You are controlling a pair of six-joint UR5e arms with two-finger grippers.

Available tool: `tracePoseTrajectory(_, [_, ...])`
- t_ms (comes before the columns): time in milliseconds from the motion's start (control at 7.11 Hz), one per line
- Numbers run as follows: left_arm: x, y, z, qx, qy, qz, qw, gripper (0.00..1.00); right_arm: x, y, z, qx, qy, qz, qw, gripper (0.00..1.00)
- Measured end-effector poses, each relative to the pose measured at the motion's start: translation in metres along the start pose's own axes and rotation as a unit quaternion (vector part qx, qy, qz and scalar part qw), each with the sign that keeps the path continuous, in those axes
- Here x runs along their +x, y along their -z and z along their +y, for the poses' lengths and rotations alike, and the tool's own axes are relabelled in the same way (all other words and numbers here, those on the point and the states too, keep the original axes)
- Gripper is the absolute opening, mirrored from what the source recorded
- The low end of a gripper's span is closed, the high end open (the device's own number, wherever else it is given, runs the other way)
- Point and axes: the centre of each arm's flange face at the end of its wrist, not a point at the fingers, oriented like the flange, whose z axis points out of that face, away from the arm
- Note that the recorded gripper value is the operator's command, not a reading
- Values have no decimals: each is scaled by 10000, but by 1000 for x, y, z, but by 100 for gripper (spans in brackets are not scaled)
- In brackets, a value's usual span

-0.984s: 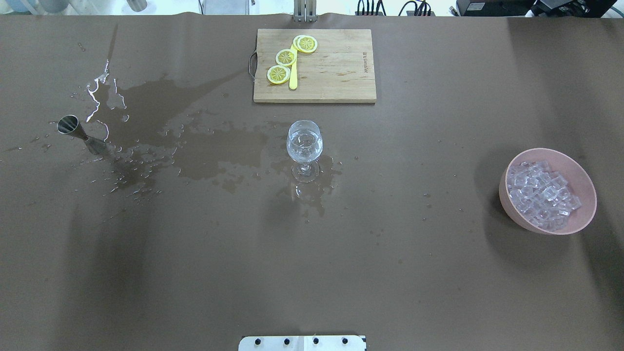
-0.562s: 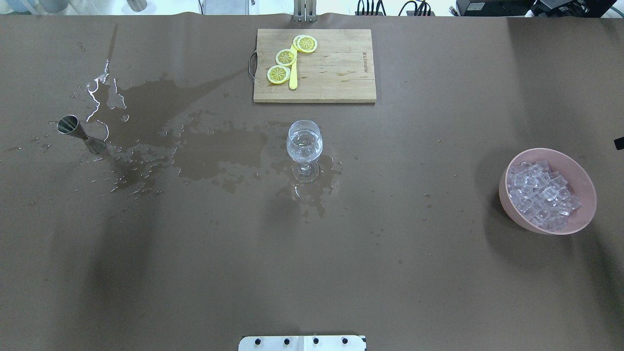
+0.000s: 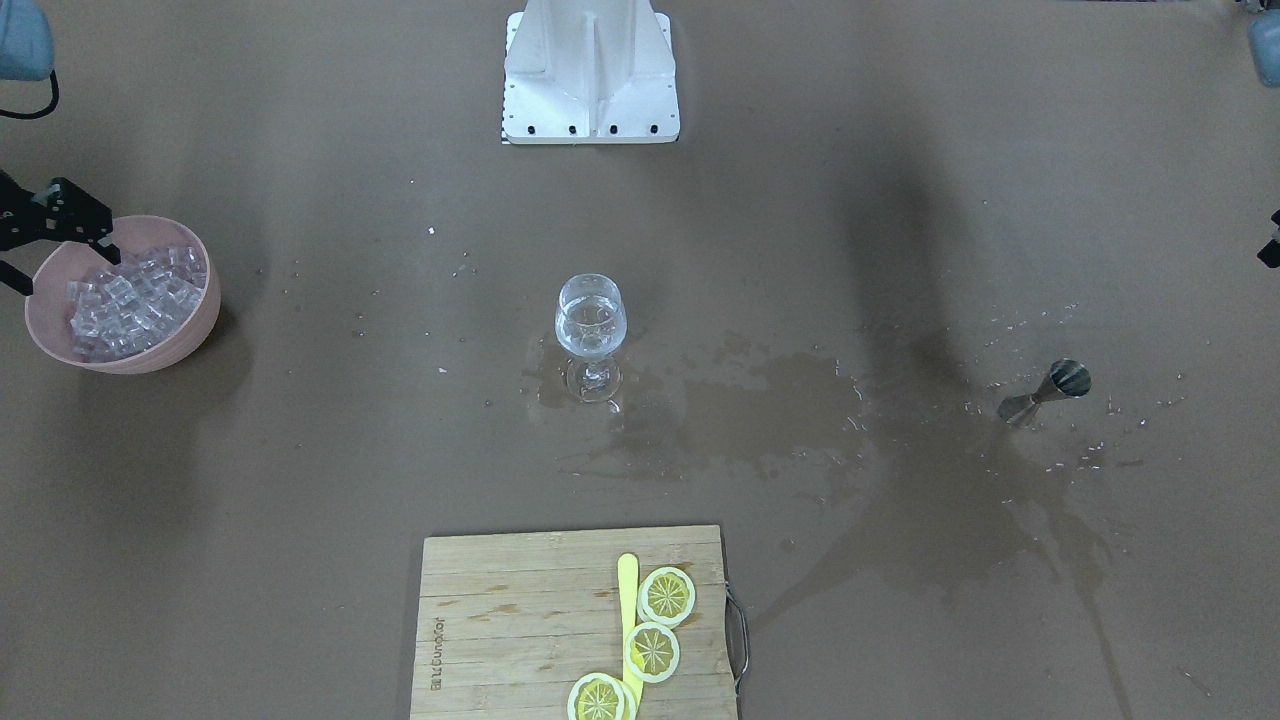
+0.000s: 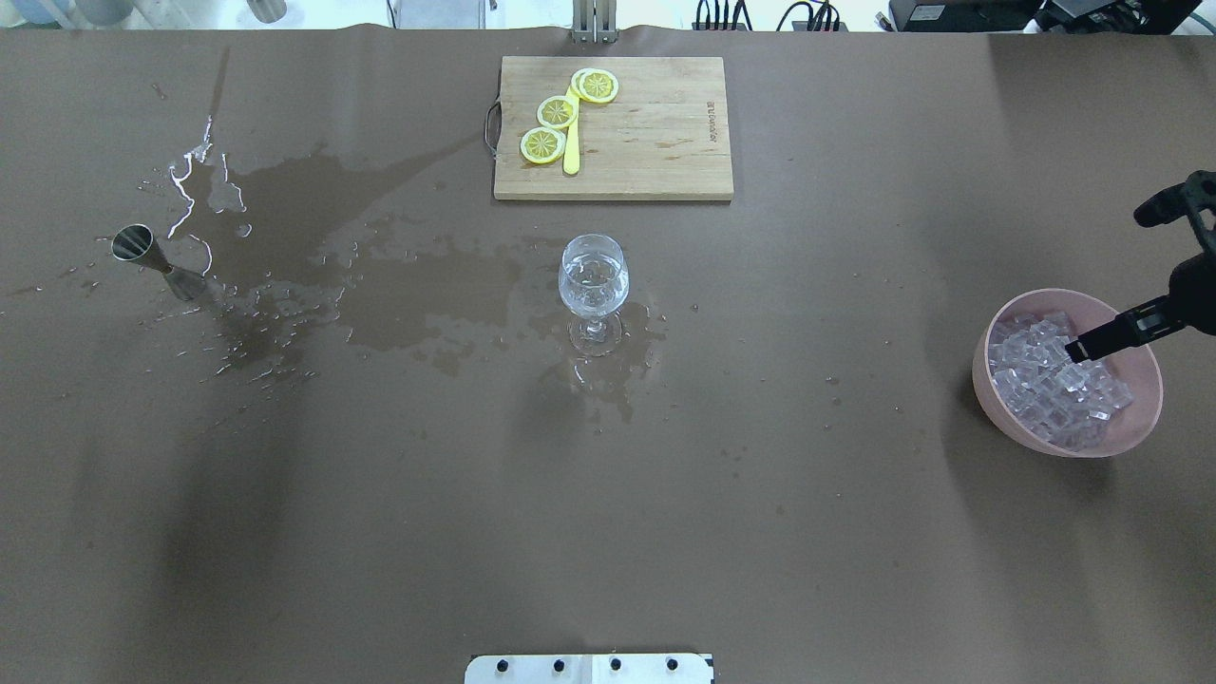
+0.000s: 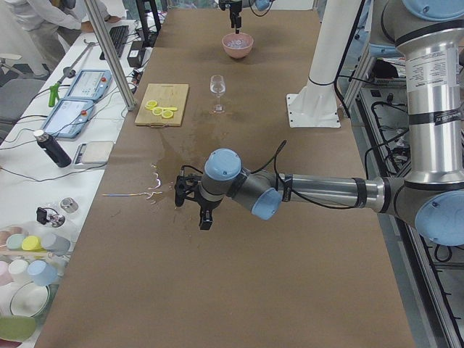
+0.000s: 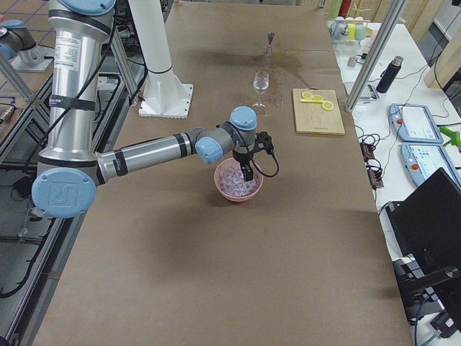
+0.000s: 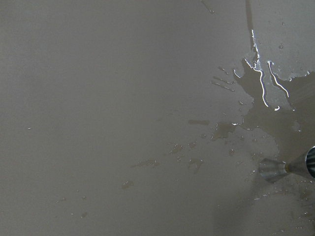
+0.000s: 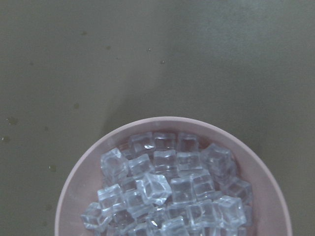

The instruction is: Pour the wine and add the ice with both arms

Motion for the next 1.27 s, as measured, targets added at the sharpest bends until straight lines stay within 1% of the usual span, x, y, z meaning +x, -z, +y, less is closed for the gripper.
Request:
tracePoseTrajectory(141, [1, 1, -1, 18, -1, -5, 10000, 98, -12, -13, 2, -88, 173, 71, 9998, 83])
tracePoseTrajectory(562, [2, 2, -2, 42, -3, -2, 10000, 98, -21, -33, 11, -274, 402, 180, 9987, 78])
tracePoseTrajectory(843, [3, 3, -3, 50, 7, 1, 10000, 98, -20, -41, 13, -341, 479, 287, 9979, 73])
tracePoseTrajectory(1265, [5, 5, -3, 85, -14, 9, 10000, 98, -19, -46, 15, -389, 495, 353, 9974, 70])
